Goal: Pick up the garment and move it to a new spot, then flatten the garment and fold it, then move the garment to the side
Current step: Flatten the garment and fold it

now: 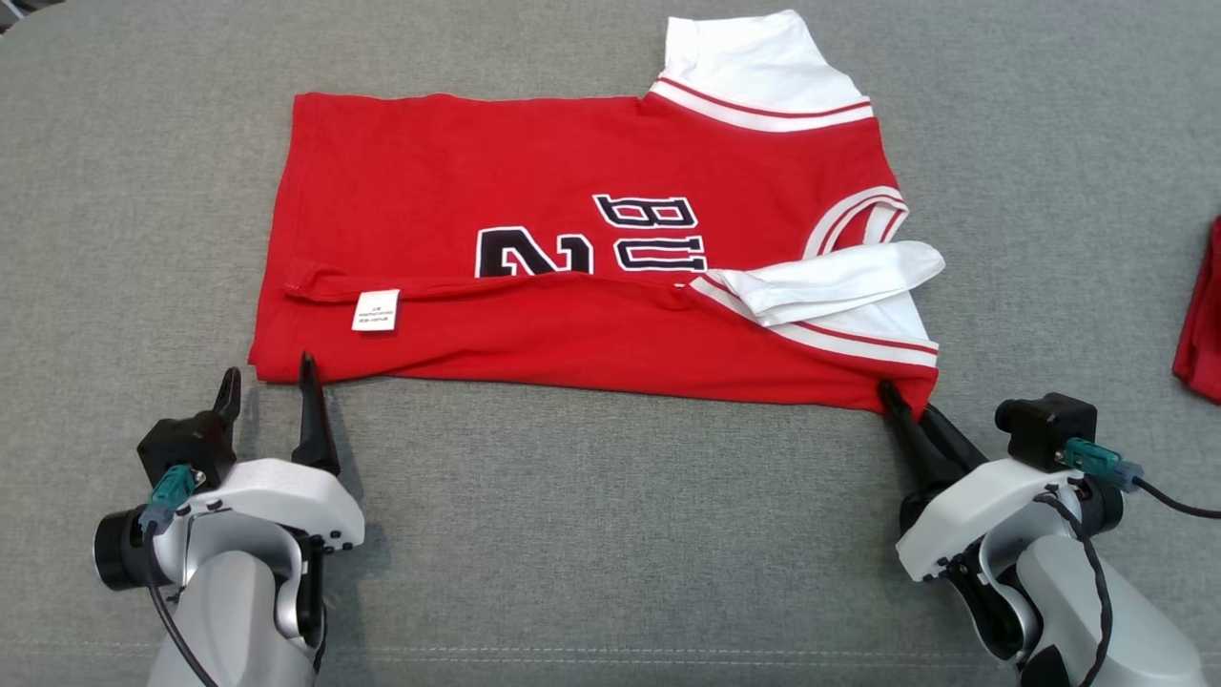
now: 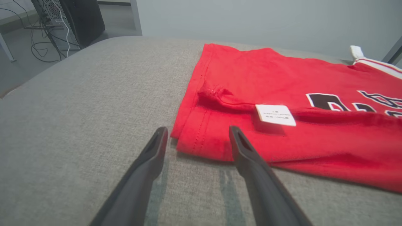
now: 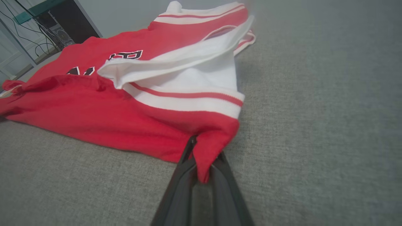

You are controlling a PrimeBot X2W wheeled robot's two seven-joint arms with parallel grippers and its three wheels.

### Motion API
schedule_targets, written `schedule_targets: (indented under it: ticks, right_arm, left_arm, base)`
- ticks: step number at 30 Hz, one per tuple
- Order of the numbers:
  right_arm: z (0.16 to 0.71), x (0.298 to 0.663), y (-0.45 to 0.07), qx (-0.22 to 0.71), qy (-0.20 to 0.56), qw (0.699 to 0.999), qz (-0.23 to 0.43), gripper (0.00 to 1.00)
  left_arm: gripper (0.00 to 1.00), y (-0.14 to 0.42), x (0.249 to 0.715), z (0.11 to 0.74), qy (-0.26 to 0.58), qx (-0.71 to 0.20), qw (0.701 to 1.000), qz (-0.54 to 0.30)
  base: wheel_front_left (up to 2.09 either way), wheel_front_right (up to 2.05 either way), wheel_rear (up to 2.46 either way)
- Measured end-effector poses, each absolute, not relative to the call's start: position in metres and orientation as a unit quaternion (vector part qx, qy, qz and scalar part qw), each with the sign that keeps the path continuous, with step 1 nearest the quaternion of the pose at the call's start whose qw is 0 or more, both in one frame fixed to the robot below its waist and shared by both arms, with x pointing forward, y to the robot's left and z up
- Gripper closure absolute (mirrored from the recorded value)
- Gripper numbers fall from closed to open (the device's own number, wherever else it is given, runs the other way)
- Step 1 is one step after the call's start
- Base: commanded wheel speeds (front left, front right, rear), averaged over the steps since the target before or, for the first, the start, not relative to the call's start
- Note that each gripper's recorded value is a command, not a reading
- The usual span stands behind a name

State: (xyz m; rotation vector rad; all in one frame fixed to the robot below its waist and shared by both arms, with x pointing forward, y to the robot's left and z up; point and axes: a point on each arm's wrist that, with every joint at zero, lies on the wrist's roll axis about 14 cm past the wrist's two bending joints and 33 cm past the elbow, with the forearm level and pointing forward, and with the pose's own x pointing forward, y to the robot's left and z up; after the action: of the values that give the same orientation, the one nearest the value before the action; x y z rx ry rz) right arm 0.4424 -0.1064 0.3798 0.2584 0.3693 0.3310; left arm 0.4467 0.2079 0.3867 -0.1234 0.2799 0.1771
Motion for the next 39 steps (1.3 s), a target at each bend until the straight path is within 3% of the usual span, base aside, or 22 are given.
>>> schedule_targets:
  ticks: [16, 18, 19, 20, 21, 39]
  right_arm:
    - [0.380, 0.448, -0.108, 0.127, 0.179, 0.961, 0.169, 1.00]
    - [0.381, 0.450, -0.109, 0.126, 0.177, 0.961, 0.170, 1.00]
    - [0.381, 0.450, -0.109, 0.125, 0.177, 0.961, 0.170, 1.00]
    - [0.381, 0.451, -0.109, 0.125, 0.177, 0.961, 0.170, 1.00]
    - [0.380, 0.452, -0.109, 0.125, 0.177, 0.961, 0.170, 1.00]
    - [0.400, 0.451, -0.113, 0.117, 0.158, 0.965, 0.174, 1.00]
  left_arm:
    - [0.00, 0.206, 0.458, 0.356, 0.184, -0.068, 0.978, 0.074]
    - [0.18, 0.205, 0.461, 0.355, 0.184, -0.070, 0.978, 0.070]
    - [0.47, 0.205, 0.463, 0.355, 0.183, -0.070, 0.978, 0.068]
    - [0.65, 0.204, 0.465, 0.356, 0.182, -0.070, 0.979, 0.064]
    - [1.00, 0.203, 0.467, 0.356, 0.182, -0.071, 0.979, 0.062]
    - [1.00, 0.215, 0.463, 0.374, 0.165, -0.064, 0.981, 0.081]
  base:
    - [0.00, 0.00, 0.00]
    - [0.00, 0.00, 0.00]
    - [0.00, 0.00, 0.00]
    - [0.00, 0.00, 0.00]
    - [0.00, 0.00, 0.00]
    - [0.00, 0.00, 0.00]
